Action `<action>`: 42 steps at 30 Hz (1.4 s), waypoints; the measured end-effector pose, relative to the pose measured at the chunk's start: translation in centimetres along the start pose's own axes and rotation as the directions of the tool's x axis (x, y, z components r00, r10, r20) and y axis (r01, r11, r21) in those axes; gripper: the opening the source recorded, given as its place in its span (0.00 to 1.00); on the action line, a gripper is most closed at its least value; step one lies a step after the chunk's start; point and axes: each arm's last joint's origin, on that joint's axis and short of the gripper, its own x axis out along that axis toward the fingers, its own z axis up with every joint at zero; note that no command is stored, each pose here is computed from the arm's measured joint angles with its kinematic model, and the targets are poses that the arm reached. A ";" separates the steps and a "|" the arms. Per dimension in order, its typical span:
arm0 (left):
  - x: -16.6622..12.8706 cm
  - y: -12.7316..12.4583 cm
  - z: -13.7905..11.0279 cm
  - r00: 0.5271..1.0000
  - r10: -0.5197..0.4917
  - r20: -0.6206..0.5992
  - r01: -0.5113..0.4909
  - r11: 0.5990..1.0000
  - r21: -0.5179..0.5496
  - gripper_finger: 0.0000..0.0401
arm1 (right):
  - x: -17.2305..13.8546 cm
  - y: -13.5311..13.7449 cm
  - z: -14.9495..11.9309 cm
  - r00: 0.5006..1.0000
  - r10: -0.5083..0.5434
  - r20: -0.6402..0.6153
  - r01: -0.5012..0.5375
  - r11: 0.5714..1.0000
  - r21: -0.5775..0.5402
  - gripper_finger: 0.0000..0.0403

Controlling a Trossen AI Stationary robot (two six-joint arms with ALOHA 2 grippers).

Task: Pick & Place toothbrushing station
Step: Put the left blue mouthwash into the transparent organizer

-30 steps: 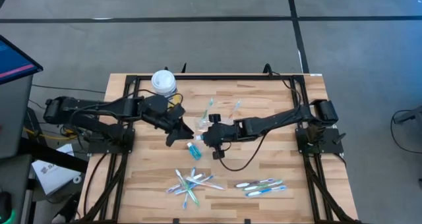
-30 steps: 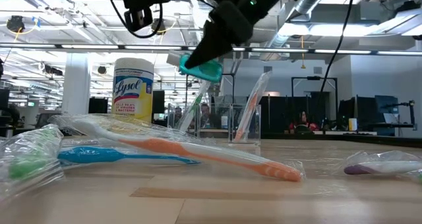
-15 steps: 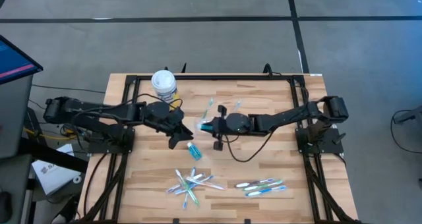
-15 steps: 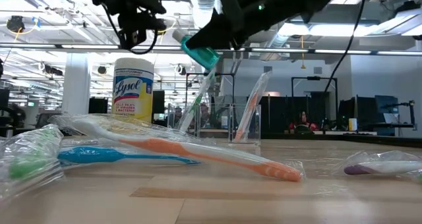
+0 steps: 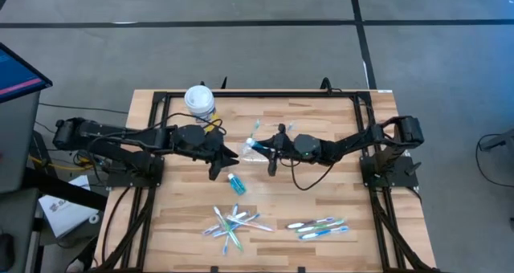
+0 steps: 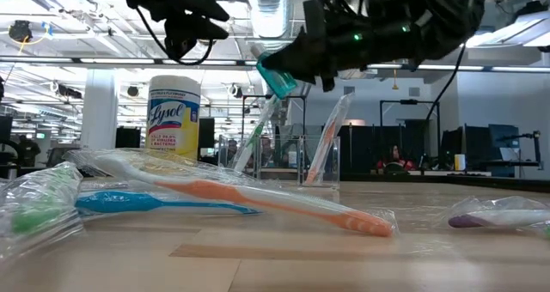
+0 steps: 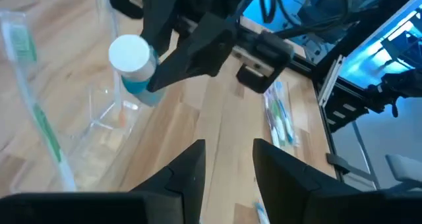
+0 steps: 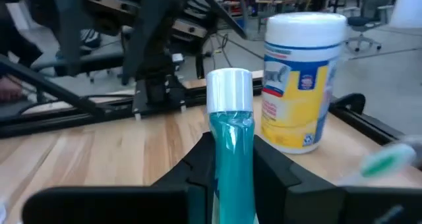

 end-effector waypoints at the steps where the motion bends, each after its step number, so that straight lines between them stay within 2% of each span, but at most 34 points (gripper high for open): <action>1: 0.0 0.0 0.1 1.000 0.006 0.012 -0.006 1.000 0.001 0.30 | 0.0 -0.2 -0.2 1.000 -0.012 0.008 0.012 1.000 0.009 0.14; 6: 0.0 -0.1 0.6 0.997 0.012 0.076 -0.016 0.999 0.045 0.30 | -0.5 -0.8 -0.5 0.998 -0.038 0.045 0.035 0.997 0.062 0.14; 13: 0.0 -0.2 0.8 0.994 0.029 0.106 -0.036 0.997 0.064 0.30 | -0.6 -0.9 -0.6 0.995 -0.081 0.053 0.076 0.994 0.076 0.14; 16: 0.1 -0.4 0.7 0.994 0.021 0.103 -0.029 0.997 0.069 0.30 | -0.2 -0.9 -1.6 0.995 -0.081 0.054 0.077 0.994 0.078 0.14; 26: 0.7 -1.7 -0.2 0.997 0.011 0.082 -0.020 0.995 0.099 0.30 | 1.1 -1.0 -5.0 0.983 -0.071 0.170 0.041 0.984 0.170 0.14; 29: 0.8 -2.0 -0.4 0.996 0.013 0.085 -0.021 0.994 0.105 0.30 | 1.2 -1.1 -5.9 0.981 -0.097 0.166 0.068 0.982 0.174 0.14; 35: 0.9 -2.4 -0.8 0.994 0.057 0.097 -0.068 0.991 0.113 0.30 | 1.2 -1.2 -5.9 0.979 -0.110 0.173 0.080 0.982 0.172 0.14; 42: 1.1 -2.4 -0.8 0.993 0.066 0.101 -0.077 0.991 0.113 0.30 | 1.2 -1.1 -5.7 0.978 -0.109 0.179 0.081 0.984 0.156 0.14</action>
